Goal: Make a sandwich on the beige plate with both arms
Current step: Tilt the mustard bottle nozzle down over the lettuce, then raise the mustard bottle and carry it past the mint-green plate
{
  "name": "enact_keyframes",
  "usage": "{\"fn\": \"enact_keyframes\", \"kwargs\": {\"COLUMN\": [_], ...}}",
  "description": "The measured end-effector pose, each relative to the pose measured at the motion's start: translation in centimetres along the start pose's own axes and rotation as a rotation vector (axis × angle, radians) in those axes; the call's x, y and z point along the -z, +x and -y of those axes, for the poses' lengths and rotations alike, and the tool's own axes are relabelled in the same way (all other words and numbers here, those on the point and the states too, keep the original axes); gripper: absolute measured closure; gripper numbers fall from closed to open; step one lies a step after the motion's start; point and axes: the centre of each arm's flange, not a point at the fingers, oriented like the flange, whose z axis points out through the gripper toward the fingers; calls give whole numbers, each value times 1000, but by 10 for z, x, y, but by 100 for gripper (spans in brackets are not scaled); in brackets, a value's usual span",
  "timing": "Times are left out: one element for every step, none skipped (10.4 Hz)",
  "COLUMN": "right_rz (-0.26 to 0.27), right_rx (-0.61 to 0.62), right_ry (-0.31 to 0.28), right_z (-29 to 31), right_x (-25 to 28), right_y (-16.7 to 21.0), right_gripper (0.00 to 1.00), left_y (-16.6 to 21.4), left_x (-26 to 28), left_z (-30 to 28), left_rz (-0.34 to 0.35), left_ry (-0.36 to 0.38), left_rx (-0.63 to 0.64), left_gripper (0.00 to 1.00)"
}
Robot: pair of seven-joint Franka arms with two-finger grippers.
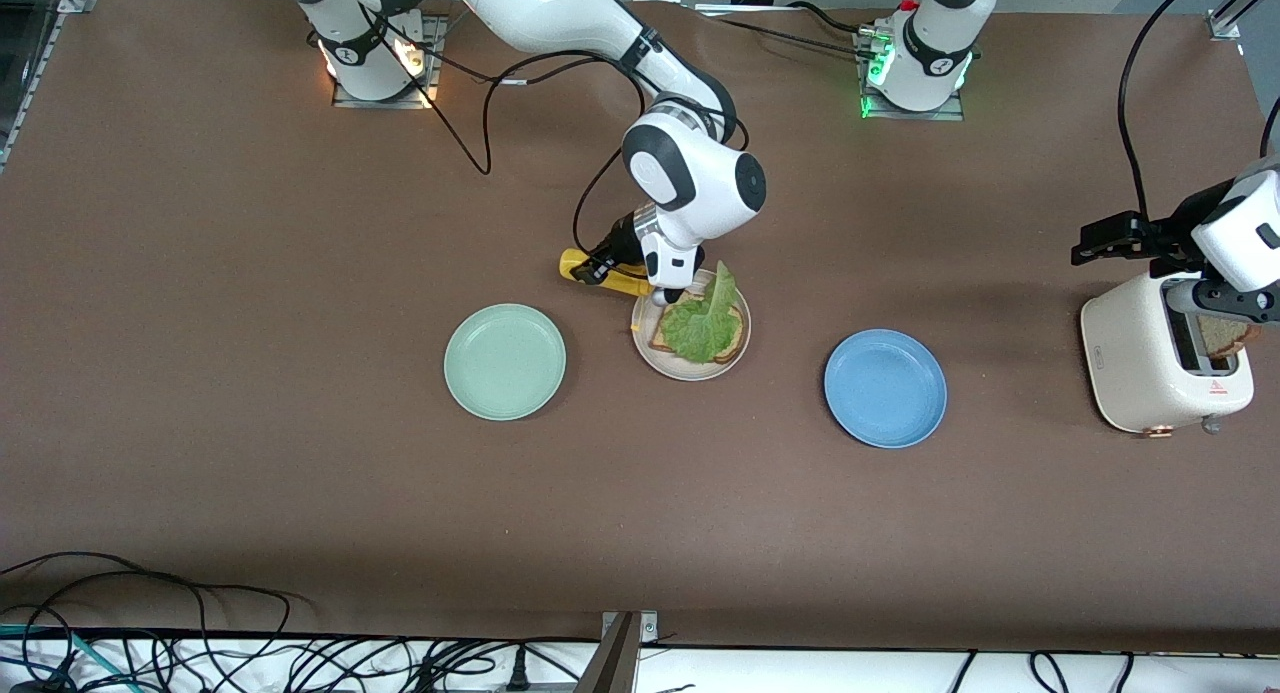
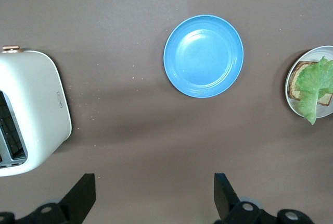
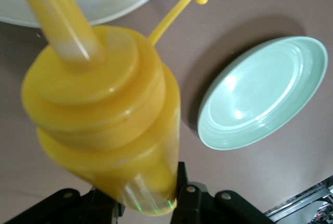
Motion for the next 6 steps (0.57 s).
{"fn": "enact_keyframes", "kwargs": {"right_rz": [-7, -15, -23, -31, -39, -50], "right_rx": [-5, -3, -6, -10, -12, -18], "right_ry": [14, 28, 42, 58, 77, 104], "right_z": [-13, -28, -42, -54, -64, -74], "right_x": [5, 11, 16, 22, 26, 30], "right_y": [-6, -13, -21, -29, -37, -45], "right_gripper": [61, 61, 61, 61, 61, 61], "left_y": [0, 0, 0, 0, 0, 0], "left_x": [0, 0, 0, 0, 0, 0], "left_z": [0, 0, 0, 0, 0, 0], "left_rz": [0, 0, 0, 0, 0, 0], "left_ry": [0, 0, 0, 0, 0, 0], "left_rx": [0, 0, 0, 0, 0, 0], "left_gripper": [0, 0, 0, 0, 0, 0]}}
